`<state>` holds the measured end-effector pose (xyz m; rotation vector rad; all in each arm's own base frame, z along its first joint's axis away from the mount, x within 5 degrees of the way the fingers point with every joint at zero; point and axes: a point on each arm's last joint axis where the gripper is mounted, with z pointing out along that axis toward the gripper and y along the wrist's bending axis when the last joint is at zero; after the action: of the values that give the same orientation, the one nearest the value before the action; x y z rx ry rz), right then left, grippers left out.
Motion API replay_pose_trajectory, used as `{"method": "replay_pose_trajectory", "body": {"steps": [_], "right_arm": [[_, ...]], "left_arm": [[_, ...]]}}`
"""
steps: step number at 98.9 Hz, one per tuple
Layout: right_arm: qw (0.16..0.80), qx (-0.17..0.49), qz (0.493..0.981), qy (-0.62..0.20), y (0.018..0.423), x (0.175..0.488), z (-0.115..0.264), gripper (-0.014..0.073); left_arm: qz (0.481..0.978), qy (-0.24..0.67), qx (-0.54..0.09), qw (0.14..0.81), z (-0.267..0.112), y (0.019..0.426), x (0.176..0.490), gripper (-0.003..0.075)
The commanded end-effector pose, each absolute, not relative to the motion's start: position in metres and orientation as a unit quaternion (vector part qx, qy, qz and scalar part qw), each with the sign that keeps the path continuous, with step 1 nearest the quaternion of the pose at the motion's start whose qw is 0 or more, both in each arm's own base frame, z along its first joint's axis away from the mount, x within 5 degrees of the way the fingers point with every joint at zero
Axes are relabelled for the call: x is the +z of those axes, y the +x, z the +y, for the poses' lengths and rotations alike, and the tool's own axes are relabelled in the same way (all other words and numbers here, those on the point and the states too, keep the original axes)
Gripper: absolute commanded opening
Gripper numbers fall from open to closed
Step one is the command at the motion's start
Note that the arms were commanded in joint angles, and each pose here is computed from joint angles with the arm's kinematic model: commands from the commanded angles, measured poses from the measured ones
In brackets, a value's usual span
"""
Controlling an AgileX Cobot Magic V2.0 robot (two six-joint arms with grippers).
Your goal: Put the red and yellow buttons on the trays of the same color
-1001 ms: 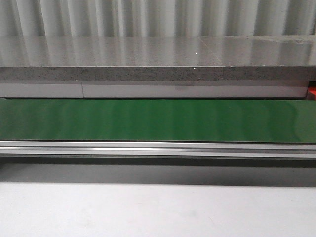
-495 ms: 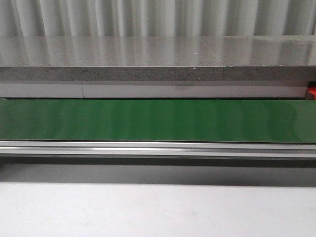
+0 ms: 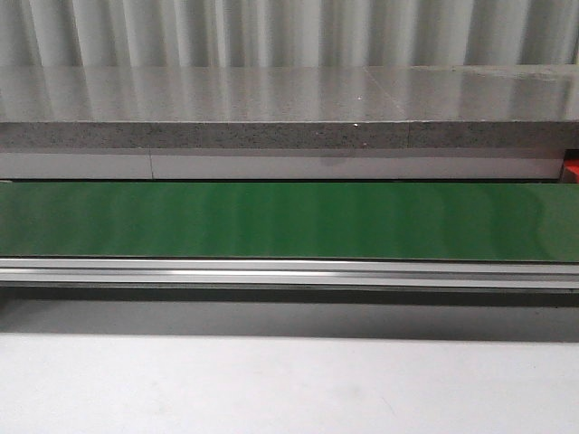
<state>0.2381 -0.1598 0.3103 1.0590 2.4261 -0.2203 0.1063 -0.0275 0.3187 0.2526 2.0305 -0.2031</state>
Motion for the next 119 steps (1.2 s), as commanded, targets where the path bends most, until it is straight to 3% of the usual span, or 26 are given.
{"method": "replay_pose_trajectory", "body": {"steps": [1,10,39,57,89,119], "right_arm": [[0.299,-0.082,0.888,0.340,0.240,0.340,-0.133,0.0130],[0.311,-0.068,0.900,0.296,0.246,0.347,-0.107,-0.0072],[0.334,-0.031,0.930,0.148,0.251,0.360,-0.036,-0.0062],[0.344,0.032,0.938,0.023,0.252,0.363,-0.001,-0.0062],[0.406,0.037,0.913,0.009,0.222,0.365,0.002,-0.0062],[0.498,0.023,0.867,-0.004,0.150,0.354,0.003,-0.0062]], "left_arm": [[0.819,0.098,-0.093,0.558,-0.028,0.109,0.333,-0.0006],[0.819,0.098,-0.093,0.558,-0.028,0.109,0.333,-0.0006],[0.819,0.098,-0.093,0.558,-0.028,0.109,0.333,-0.0006],[0.819,0.098,-0.093,0.558,-0.028,0.109,0.333,-0.0006],[0.819,0.098,-0.093,0.558,-0.028,0.109,0.333,-0.0006],[0.819,0.098,-0.093,0.558,-0.028,0.109,0.333,-0.0006]]}}
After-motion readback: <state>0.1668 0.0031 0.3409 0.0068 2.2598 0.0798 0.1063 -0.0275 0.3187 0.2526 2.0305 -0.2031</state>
